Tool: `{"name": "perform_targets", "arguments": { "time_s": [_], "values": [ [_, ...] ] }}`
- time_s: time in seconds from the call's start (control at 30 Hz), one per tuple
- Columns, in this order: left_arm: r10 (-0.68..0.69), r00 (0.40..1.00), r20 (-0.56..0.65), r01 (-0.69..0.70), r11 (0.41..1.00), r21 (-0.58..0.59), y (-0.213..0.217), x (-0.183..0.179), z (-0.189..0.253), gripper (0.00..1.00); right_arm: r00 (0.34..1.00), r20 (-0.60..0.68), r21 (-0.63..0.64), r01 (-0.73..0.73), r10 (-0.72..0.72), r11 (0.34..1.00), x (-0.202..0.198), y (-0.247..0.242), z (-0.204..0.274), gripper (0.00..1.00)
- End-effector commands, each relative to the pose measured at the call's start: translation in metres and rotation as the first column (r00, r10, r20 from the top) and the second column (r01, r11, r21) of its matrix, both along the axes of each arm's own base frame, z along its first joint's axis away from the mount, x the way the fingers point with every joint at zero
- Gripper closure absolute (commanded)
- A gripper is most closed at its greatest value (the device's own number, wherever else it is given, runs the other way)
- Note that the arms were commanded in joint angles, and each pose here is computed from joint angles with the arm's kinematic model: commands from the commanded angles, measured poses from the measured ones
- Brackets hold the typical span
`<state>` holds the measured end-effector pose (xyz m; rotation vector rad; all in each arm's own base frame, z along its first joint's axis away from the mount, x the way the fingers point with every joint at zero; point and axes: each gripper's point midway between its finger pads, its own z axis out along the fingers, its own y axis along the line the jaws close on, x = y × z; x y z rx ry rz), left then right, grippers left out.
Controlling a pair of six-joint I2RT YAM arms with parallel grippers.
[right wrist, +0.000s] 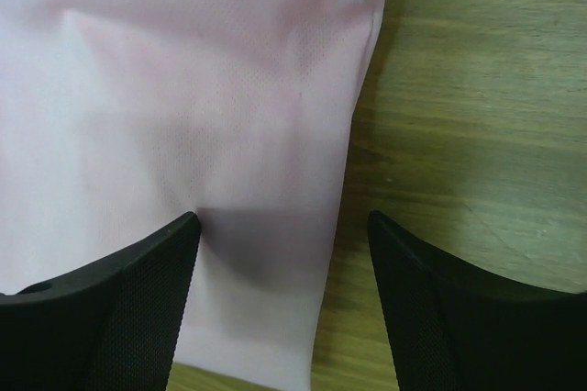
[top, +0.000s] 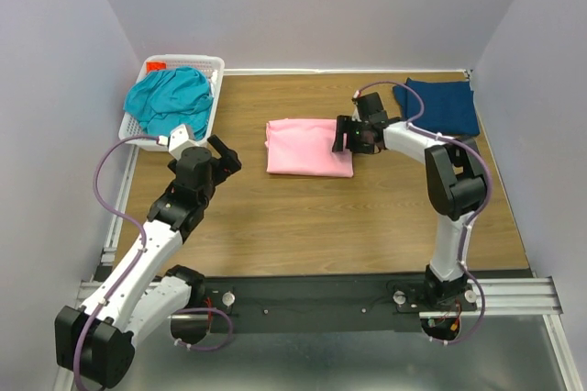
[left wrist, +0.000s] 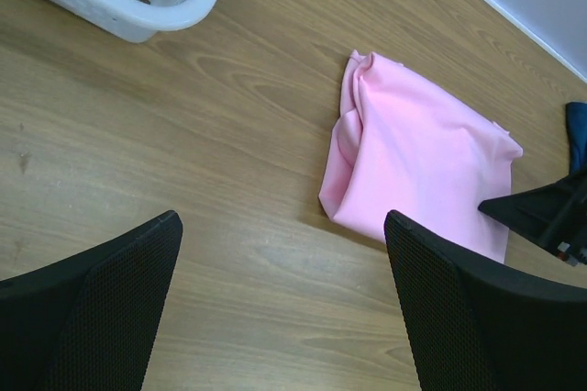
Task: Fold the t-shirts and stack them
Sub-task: Neatly place the folded tshirt to the corner
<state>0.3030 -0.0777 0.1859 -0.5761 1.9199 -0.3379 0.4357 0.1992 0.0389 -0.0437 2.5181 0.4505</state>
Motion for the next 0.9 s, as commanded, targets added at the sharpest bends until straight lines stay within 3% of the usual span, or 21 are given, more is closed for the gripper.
{"name": "perform_targets", "arguments": {
  "time_s": [0.0, 0.2, 0.3, 0.33, 0.4, 0.63, 0.73, 0.87],
  "values": [
    [0.057, 0.998, 0.006, -0.057, 0.998, -0.011, 0.009, -0.003, 0.001, 0.02, 1.0, -0.001, -0.097, 0.001, -0.001, 0.995, 0.007, 0.001, -0.014, 0.24],
    [0.055, 0.998, -0.009, -0.055, 0.998, 0.0, 0.009, -0.001, 0.001, 0.02, 1.0, -0.027, -0.197, -0.012, 0.007, 0.98, 0.001, 0.012, -0.043, 0.43],
    [0.054, 0.998, -0.027, -0.054, 0.998, 0.014, 0.008, 0.001, -0.002, 0.02, 0.999, -0.026, -0.263, -0.028, 0.022, 0.965, -0.001, 0.014, -0.054, 0.66],
    [0.053, 0.998, -0.033, -0.053, 0.998, 0.015, 0.008, 0.002, -0.003, 0.02, 0.999, -0.026, -0.279, -0.034, 0.027, 0.96, -0.001, 0.013, -0.056, 0.66],
    [0.052, 0.997, -0.052, -0.051, 0.998, 0.026, 0.008, 0.002, -0.007, 0.02, 0.999, -0.023, -0.315, -0.043, 0.038, 0.948, -0.001, 0.012, -0.061, 0.78],
    [0.091, 0.994, -0.068, -0.088, 0.995, 0.047, 0.014, 0.004, -0.008, 0.02, 0.991, 0.121, -0.582, 0.03, 0.05, 0.813, 0.029, -0.03, -0.03, 0.99],
    [0.104, 0.993, -0.054, -0.101, 0.994, 0.045, 0.016, 0.004, -0.003, 0.02, 0.981, 0.171, -0.713, 0.06, 0.091, 0.699, 0.044, -0.054, -0.002, 0.99],
    [0.114, 0.993, -0.022, -0.113, 0.993, 0.035, 0.019, 0.003, 0.005, 0.02, 0.974, 0.197, -0.762, 0.081, 0.111, 0.643, 0.062, -0.075, 0.024, 0.99]
  ]
}}
